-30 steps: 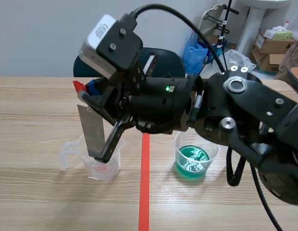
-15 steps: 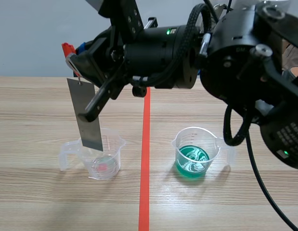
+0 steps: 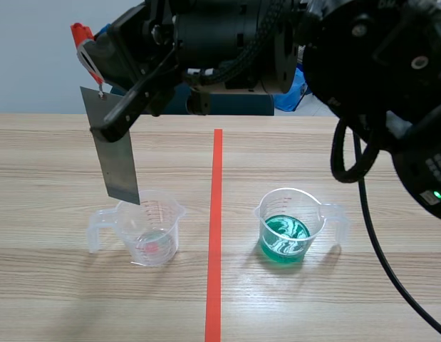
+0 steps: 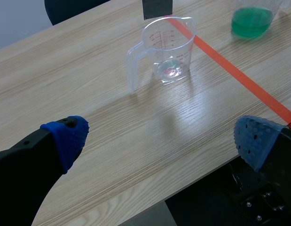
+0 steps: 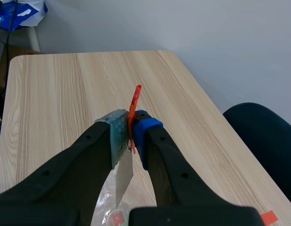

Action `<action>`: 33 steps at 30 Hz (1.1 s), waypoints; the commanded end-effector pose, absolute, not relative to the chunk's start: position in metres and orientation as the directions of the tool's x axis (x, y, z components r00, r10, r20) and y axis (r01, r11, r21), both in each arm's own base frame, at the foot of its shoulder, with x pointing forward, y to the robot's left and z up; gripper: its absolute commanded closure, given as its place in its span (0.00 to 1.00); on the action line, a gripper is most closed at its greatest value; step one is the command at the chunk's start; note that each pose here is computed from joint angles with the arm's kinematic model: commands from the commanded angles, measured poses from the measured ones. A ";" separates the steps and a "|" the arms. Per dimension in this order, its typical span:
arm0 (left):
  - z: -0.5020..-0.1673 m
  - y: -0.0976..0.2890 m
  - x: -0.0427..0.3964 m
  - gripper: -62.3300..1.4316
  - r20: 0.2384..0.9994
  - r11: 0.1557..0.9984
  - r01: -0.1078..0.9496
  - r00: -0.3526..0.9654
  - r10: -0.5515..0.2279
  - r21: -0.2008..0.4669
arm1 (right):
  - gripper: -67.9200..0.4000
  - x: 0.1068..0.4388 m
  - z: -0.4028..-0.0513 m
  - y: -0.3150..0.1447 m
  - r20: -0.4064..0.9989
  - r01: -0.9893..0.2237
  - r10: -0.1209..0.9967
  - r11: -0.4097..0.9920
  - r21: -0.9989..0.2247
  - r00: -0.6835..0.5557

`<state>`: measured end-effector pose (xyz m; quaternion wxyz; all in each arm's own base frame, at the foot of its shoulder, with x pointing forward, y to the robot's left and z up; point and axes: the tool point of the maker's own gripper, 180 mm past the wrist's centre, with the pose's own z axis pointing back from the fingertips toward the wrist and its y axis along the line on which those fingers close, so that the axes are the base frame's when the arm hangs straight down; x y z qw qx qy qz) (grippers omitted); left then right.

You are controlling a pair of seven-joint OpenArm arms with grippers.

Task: Do the redox reaction experiment

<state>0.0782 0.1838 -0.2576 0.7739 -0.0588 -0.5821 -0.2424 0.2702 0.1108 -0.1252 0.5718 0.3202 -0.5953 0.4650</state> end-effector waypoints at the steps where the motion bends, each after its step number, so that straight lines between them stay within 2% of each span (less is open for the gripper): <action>1: -0.250 0.181 0.082 0.00 0.939 0.877 0.441 0.177 -0.294 0.191 | 0.98 0.273 -0.109 0.110 0.978 -0.905 0.117 0.372 -0.205 -0.174; 33: -0.250 0.181 0.082 0.00 0.939 0.877 0.441 0.177 -0.293 0.191 | 0.98 0.274 -0.117 0.109 0.975 -0.905 0.153 0.371 -0.206 -0.159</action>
